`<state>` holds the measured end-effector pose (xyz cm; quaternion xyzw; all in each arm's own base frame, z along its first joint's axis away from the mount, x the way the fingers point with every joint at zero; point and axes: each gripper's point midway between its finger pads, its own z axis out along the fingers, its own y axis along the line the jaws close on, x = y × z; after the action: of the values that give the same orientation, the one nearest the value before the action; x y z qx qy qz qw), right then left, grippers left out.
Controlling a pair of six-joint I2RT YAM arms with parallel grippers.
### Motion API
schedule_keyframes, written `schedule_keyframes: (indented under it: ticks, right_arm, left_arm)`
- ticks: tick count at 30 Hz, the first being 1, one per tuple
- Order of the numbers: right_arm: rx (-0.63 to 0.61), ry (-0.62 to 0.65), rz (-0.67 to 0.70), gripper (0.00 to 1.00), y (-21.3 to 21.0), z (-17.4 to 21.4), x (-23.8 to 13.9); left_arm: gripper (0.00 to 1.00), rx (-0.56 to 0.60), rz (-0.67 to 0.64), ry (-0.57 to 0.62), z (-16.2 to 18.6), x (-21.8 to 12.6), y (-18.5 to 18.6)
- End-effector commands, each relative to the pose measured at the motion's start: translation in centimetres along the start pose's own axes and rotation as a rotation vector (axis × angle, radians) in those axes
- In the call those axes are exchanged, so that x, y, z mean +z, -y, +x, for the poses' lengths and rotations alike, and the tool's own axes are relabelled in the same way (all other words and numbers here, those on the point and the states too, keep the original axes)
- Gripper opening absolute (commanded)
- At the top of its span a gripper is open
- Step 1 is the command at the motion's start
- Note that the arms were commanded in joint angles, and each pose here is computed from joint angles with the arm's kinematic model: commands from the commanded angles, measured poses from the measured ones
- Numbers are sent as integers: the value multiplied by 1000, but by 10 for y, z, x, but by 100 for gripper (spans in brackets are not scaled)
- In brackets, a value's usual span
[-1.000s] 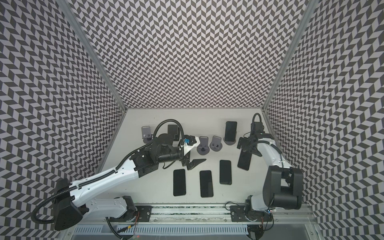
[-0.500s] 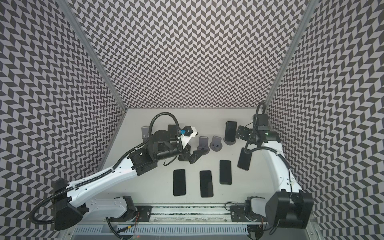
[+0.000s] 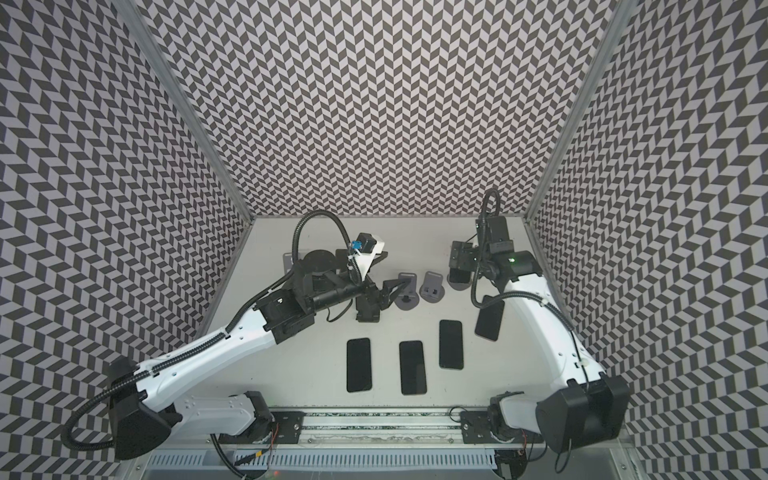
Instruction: Remove the phone from the phone stand
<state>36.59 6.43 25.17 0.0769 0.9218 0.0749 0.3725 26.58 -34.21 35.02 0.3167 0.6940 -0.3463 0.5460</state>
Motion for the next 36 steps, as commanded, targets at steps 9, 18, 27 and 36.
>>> schedule_keyframes:
  ticks: [9, 18, 27, 36]
  right_arm:
    - [0, 74, 69, 91, -4, -22, 6]
    - [1, 158, 74, 90, -6, -38, 16]
    - [-14, 209, 83, 89, -7, -49, 26]
    - [-22, 233, 37, 92, -12, -42, 37]
  left_arm:
    - [100, -147, -115, -24, 4, 0, -54]
    - [100, -150, -152, -42, 12, 2, -75]
    - [100, -111, -176, -86, 18, 14, -90]
    - [100, -68, -176, -134, 29, 26, -98]
